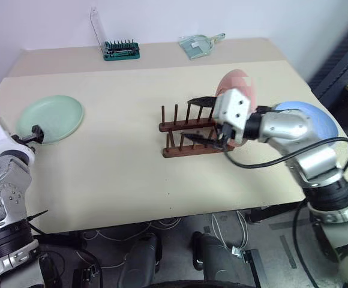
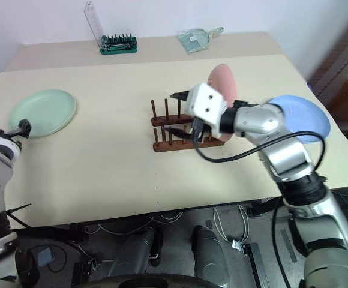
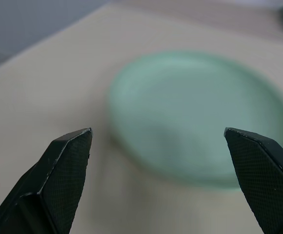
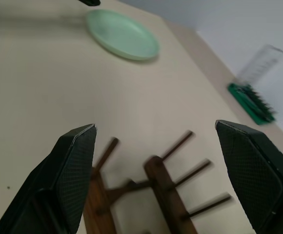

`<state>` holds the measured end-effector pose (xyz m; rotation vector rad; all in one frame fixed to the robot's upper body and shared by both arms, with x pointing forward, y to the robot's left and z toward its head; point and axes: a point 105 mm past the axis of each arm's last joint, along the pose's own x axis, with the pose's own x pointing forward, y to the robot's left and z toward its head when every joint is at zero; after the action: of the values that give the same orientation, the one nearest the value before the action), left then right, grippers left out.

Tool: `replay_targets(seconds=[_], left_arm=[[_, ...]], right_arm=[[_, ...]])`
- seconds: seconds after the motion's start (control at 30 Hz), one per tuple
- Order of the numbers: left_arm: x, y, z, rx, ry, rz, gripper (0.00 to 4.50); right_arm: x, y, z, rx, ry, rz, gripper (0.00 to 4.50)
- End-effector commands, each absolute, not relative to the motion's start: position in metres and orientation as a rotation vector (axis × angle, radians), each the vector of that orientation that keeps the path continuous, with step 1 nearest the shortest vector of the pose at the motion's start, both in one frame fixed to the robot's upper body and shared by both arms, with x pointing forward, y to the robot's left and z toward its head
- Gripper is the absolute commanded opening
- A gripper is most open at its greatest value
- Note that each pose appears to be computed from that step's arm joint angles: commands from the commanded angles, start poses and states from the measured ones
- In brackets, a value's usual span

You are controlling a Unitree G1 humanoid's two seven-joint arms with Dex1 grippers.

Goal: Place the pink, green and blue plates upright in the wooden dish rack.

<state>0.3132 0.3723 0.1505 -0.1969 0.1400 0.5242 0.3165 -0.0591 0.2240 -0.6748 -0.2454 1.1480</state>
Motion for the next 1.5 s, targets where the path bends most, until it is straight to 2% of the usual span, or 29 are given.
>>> replay_targets(seconds=[0.03, 0.3, 0.47, 0.6, 0.7, 0.77, 0.83, 0.97, 1.03, 1.13, 1.27, 1.4, 1.5], left_arm=[[0.322, 0.371, 0.154, -0.216, 0.164, 0.538, 4.45], [0.349, 0.379, 0.138, -0.387, 0.241, 0.593, 4.45], [0.355, 0.388, 0.129, -0.491, 0.260, 0.656, 4.45], [0.360, 0.390, 0.129, -0.575, 0.232, 0.677, 2.67], [0.361, 0.387, 0.130, -0.577, 0.217, 0.663, 0.95], [0.359, 0.387, 0.131, -0.584, 0.204, 0.666, 0.05], [0.356, 0.388, 0.134, -0.586, 0.179, 0.669, 0.05], [0.356, 0.377, 0.195, -0.520, -0.115, 0.551, 0.05], [0.355, 0.366, 0.209, -0.514, -0.170, 0.510, 0.05], [0.352, 0.306, 0.258, -0.256, -0.292, 0.287, 0.05], [0.343, 0.246, 0.282, -0.081, -0.332, 0.124, 0.05], [0.339, 0.216, 0.291, -0.045, -0.325, 0.062, 0.05], [0.335, 0.193, 0.296, -0.033, -0.311, 0.017, 0.05]], right_arm=[[0.306, -0.045, 0.228, -0.696, -0.317, 1.202, 4.00], [0.308, -0.043, 0.219, -0.666, -0.295, 1.192, 4.00], [0.308, -0.044, 0.219, -0.663, -0.296, 1.170, 4.00], [0.309, -0.048, 0.218, -0.663, -0.293, 1.142, 4.00], [0.309, -0.050, 0.217, -0.660, -0.290, 1.130, 4.00], [0.309, -0.051, 0.217, -0.660, -0.290, 1.127, 4.00], [0.309, -0.051, 0.218, -0.663, -0.294, 1.124, 4.00], [0.312, -0.051, 0.222, -0.704, -0.326, 1.103, 4.00], [0.313, -0.051, 0.225, -0.716, -0.339, 1.091, 4.00], [0.322, -0.047, 0.238, -0.812, -0.426, 1.012, 4.00], [0.333, -0.040, 0.253, -0.965, -0.550, 0.909, 4.00], [0.338, -0.031, 0.260, -1.044, -0.646, 0.850, 4.00], [0.338, -0.022, 0.252, -1.116, -0.678, 0.866, 4.00]])
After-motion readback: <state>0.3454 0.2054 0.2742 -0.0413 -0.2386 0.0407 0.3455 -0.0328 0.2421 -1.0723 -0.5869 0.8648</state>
